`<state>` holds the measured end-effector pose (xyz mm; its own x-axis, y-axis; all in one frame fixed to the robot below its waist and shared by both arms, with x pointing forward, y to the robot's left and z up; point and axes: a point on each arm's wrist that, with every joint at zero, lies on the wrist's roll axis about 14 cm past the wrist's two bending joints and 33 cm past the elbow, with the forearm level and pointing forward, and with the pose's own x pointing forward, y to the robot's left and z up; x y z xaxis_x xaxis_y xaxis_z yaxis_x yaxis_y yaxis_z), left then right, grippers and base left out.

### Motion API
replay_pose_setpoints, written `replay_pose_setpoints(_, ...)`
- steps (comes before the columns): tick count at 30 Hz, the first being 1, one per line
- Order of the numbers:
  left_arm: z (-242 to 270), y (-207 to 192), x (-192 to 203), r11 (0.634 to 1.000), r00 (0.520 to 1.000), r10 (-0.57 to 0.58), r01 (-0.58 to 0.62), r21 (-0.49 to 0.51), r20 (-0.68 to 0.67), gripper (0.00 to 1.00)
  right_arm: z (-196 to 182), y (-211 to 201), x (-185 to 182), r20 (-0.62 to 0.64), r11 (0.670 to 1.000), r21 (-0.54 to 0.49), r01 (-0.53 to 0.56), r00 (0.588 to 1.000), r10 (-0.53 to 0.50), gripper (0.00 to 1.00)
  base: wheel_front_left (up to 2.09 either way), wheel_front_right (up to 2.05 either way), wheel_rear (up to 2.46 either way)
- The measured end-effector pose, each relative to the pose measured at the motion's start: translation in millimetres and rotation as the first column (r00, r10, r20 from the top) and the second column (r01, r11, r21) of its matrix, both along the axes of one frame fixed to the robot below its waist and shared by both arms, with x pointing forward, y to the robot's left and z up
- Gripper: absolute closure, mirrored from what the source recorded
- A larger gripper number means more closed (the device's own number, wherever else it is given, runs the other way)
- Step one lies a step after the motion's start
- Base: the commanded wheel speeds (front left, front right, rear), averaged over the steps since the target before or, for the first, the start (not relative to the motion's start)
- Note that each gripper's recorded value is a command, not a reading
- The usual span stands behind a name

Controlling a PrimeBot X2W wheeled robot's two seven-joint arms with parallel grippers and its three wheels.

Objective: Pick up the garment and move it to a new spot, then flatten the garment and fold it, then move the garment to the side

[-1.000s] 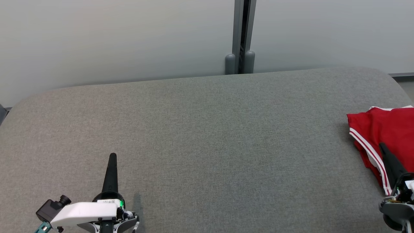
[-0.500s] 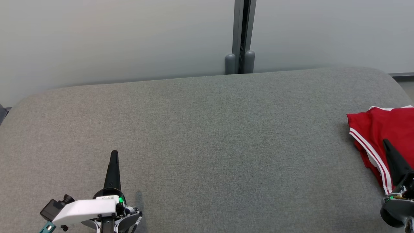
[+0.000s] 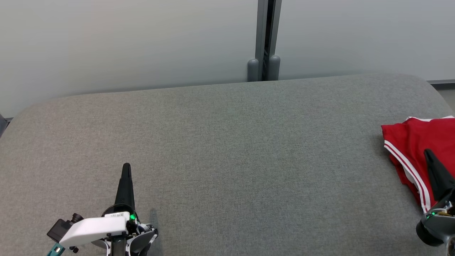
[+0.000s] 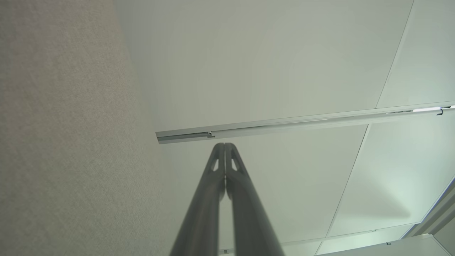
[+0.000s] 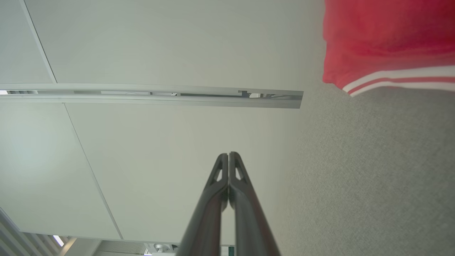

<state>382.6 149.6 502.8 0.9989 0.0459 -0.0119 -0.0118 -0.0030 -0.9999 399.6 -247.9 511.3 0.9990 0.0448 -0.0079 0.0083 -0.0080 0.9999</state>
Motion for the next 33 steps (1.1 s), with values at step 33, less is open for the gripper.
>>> replay_pose_setpoints(33,0.1,-0.1,0.0,1.000,1.000,0.000,0.000,0.000,0.000,1.00,0.0,0.1,0.0,0.000,1.000,0.000,0.000,1.000,0.000,1.00,0.00,0.00,0.00)
